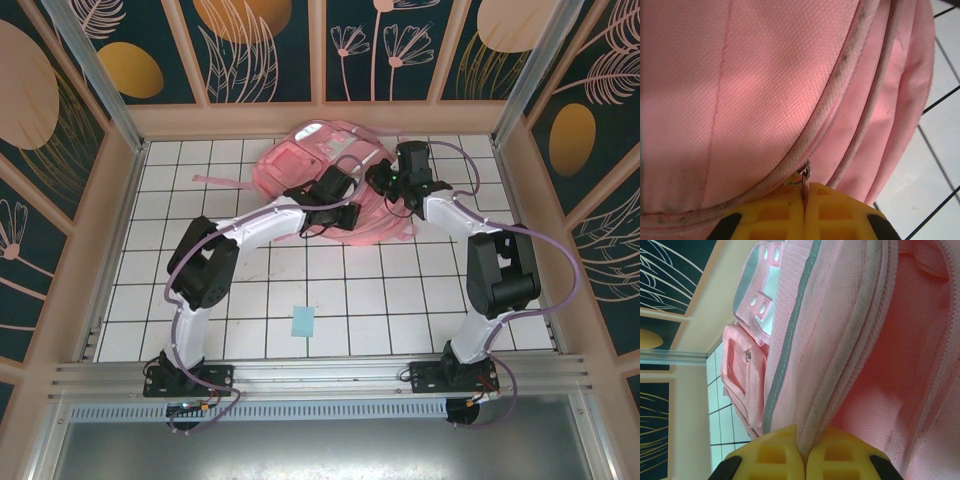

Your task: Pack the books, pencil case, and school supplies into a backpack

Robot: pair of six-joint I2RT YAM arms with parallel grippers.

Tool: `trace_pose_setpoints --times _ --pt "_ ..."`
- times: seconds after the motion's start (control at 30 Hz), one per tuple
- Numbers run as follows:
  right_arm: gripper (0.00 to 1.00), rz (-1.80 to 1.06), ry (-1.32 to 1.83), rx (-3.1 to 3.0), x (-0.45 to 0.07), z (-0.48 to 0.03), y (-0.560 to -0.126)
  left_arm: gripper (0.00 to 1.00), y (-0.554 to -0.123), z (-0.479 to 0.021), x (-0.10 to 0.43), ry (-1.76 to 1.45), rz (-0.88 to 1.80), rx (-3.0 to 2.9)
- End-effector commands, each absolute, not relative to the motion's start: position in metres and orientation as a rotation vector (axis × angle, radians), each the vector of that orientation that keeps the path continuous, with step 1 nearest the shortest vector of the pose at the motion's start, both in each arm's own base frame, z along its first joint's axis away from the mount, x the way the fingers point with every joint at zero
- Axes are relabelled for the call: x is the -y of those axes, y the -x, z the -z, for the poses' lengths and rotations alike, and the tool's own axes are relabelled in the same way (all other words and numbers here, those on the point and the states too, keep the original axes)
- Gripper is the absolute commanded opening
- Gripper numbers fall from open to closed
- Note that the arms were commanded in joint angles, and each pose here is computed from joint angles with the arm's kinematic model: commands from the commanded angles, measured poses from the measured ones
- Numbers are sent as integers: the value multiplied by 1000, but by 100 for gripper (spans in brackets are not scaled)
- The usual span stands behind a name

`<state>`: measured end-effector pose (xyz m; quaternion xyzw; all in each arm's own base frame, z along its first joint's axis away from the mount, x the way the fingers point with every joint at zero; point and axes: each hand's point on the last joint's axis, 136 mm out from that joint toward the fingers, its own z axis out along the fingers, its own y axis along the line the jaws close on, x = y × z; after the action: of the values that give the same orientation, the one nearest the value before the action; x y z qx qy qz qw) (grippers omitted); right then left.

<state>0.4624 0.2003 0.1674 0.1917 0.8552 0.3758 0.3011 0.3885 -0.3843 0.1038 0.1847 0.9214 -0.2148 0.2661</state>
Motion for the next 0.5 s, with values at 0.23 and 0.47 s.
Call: trace_pose_setpoints --times 0.23,0.47 --pt "0 -924 -448 -2207 -176 -196 -459 0 -399 -90 288 -480 387 -2529" --pt "4 -935 -370 -2225 -184 -201 -456 7 -434 -101 290 -383 356 -2481"
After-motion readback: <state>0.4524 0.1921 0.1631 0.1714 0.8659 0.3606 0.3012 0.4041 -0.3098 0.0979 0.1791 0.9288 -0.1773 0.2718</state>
